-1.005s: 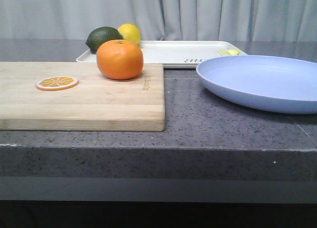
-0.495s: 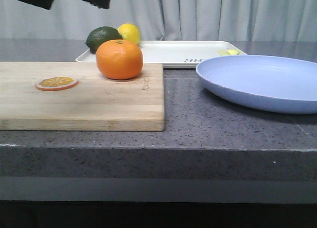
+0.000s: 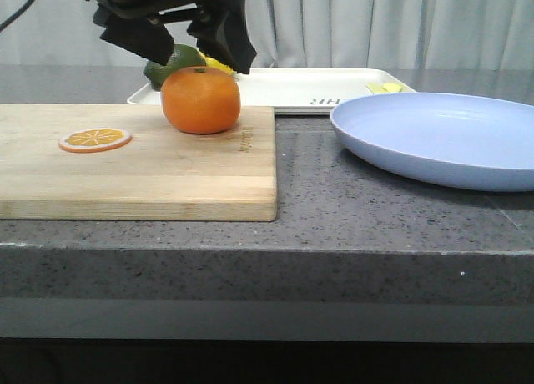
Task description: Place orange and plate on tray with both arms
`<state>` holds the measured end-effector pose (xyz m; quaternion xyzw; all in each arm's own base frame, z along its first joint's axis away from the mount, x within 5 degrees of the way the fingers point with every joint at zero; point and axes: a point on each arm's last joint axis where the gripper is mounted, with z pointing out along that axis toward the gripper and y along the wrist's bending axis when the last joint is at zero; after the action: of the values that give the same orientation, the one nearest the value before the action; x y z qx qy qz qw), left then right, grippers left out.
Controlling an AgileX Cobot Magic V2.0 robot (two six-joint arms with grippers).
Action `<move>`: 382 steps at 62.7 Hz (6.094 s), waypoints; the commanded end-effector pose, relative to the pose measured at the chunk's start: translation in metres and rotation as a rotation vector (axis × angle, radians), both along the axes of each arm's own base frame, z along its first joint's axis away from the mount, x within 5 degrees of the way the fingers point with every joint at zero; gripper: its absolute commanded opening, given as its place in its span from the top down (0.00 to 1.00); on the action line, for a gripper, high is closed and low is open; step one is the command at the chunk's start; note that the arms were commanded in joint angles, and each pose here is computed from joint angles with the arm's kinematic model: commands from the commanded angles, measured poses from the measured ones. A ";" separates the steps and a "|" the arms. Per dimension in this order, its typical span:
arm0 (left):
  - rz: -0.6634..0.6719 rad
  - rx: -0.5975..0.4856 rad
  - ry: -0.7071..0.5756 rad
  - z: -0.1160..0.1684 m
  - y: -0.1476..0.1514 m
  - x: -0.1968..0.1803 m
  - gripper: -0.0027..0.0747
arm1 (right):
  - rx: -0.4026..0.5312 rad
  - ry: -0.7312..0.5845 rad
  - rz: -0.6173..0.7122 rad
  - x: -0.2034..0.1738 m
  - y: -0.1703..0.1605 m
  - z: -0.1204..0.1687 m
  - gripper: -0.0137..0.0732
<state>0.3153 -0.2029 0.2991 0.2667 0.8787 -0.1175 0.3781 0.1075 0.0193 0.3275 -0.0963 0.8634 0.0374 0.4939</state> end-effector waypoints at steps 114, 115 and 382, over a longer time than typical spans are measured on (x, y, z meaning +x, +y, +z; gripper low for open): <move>-0.341 -0.134 -0.150 0.008 -0.196 -0.007 0.40 | 0.022 -0.142 -0.007 -0.016 -0.003 0.021 0.10; -0.343 -0.138 -0.155 0.009 -0.197 -0.008 0.39 | 0.020 -0.145 -0.008 -0.016 -0.003 0.021 0.10; 0.093 -0.150 -0.368 0.071 0.151 -0.213 0.16 | 0.637 0.503 -0.178 0.179 -0.080 -0.059 0.55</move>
<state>0.1018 -0.0513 0.3561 0.2252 0.8188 -0.1019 0.5182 0.2840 -0.0614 0.2514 0.1529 0.9191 0.2732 0.2393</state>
